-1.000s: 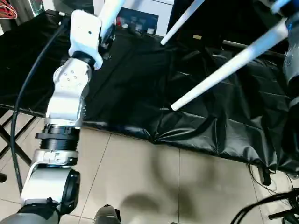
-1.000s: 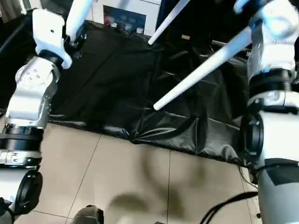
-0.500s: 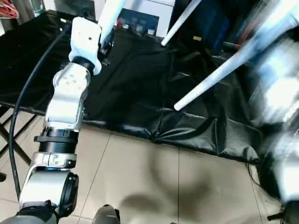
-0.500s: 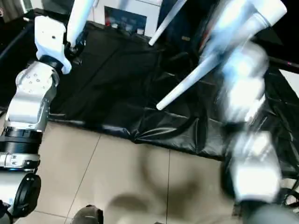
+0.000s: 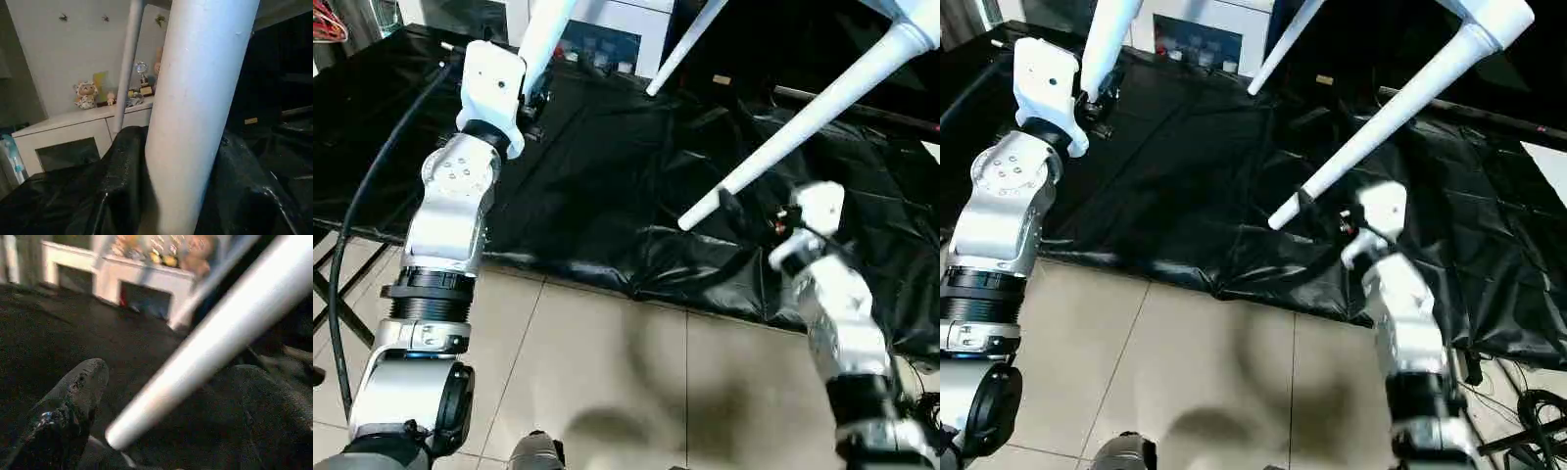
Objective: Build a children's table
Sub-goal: Flip table
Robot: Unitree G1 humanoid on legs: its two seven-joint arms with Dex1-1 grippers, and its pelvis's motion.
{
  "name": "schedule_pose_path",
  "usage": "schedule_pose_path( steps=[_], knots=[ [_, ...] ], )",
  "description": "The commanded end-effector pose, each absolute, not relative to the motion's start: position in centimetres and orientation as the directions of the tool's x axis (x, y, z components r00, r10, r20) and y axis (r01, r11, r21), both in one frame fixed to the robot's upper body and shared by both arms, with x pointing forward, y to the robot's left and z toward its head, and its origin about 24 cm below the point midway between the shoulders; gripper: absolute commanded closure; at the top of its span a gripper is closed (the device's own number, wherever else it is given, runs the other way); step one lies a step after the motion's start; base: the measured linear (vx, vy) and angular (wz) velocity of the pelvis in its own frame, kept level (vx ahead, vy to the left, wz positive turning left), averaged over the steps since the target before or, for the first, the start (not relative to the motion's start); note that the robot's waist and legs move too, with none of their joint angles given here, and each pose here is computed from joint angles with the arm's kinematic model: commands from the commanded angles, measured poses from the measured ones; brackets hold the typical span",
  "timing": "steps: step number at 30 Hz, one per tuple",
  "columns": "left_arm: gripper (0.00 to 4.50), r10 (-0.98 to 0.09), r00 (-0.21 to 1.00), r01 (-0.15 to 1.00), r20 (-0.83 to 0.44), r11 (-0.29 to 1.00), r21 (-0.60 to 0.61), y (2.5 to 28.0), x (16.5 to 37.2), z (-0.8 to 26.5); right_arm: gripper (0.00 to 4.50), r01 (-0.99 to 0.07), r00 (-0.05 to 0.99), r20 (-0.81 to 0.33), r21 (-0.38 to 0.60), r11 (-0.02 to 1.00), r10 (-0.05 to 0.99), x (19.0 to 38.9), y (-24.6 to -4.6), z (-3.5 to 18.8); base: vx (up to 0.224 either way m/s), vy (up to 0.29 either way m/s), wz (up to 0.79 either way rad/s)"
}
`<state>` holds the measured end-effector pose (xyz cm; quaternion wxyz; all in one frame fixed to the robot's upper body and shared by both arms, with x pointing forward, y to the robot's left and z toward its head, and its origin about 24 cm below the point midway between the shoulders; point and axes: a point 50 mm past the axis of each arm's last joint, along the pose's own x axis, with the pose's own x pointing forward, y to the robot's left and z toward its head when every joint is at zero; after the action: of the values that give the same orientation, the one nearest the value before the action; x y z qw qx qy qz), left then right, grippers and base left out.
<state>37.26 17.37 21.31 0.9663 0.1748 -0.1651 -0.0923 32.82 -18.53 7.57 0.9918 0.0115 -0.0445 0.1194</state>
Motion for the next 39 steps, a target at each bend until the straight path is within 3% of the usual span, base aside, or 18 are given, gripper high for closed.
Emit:
schedule_pose_path(
  steps=[1, 7, 12, 19, 20, 27, 39],
  knots=[
    [2.73, -0.277, 0.905, 0.153, 0.323, 0.92, 0.361, 16.5, 37.0, 22.0, 0.0, -0.154, 0.986, 0.072, 0.056, 0.986, 0.15, 34.1, -19.4, 8.2, 0.0, 0.0, 0.0],
    [2.75, -0.281, 0.906, 0.155, 0.317, 0.917, 0.368, 16.6, 36.8, 22.0, 0.0, -0.128, 0.991, 0.042, 0.139, 0.982, 0.123, 36.4, -19.4, 8.9, 0.0, 0.0, 0.0],
    [2.78, -0.29, 0.909, 0.163, 0.3, 0.909, 0.385, 16.9, 36.3, 21.7, 0.0, -0.185, 0.982, -0.016, 0.148, 0.972, 0.19, 38.8, -18.1, 9.4, 0.0, 0.0, 0.0],
    [2.84, -0.318, 0.909, 0.192, 0.269, 0.894, 0.405, 17.6, 35.3, 21.1, 0.0, -0.165, 0.983, -0.041, 0.236, 0.958, 0.179, 40.0, -17.9, 10.2, 0.0, 0.0, 0.0],
    [2.86, -0.326, 0.91, 0.202, 0.258, 0.889, 0.411, 17.7, 35.1, 21.0, 0.29, -0.156, 0.984, -0.042, 0.25, 0.956, 0.172, 40.1, -17.9, 10.4, 0.0, 0.0, 0.0],
    [2.94, -0.335, 0.919, 0.219, 0.21, 0.874, 0.433, 18.4, 34.5, 20.2, 0.8, -0.192, 0.979, -0.006, 0.293, 0.937, 0.202, 40.5, -17.6, 11.4, 0.0, 0.0, 0.0],
    [2.95, -0.343, 0.926, 0.25, 0.158, 0.87, 0.424, 18.5, 34.7, 18.5, 1.73, -0.339, 0.941, 0.084, 0.203, 0.919, 0.328, 40.4, -17.7, 12.4, 0.0, 0.0, 0.0]
  ],
)
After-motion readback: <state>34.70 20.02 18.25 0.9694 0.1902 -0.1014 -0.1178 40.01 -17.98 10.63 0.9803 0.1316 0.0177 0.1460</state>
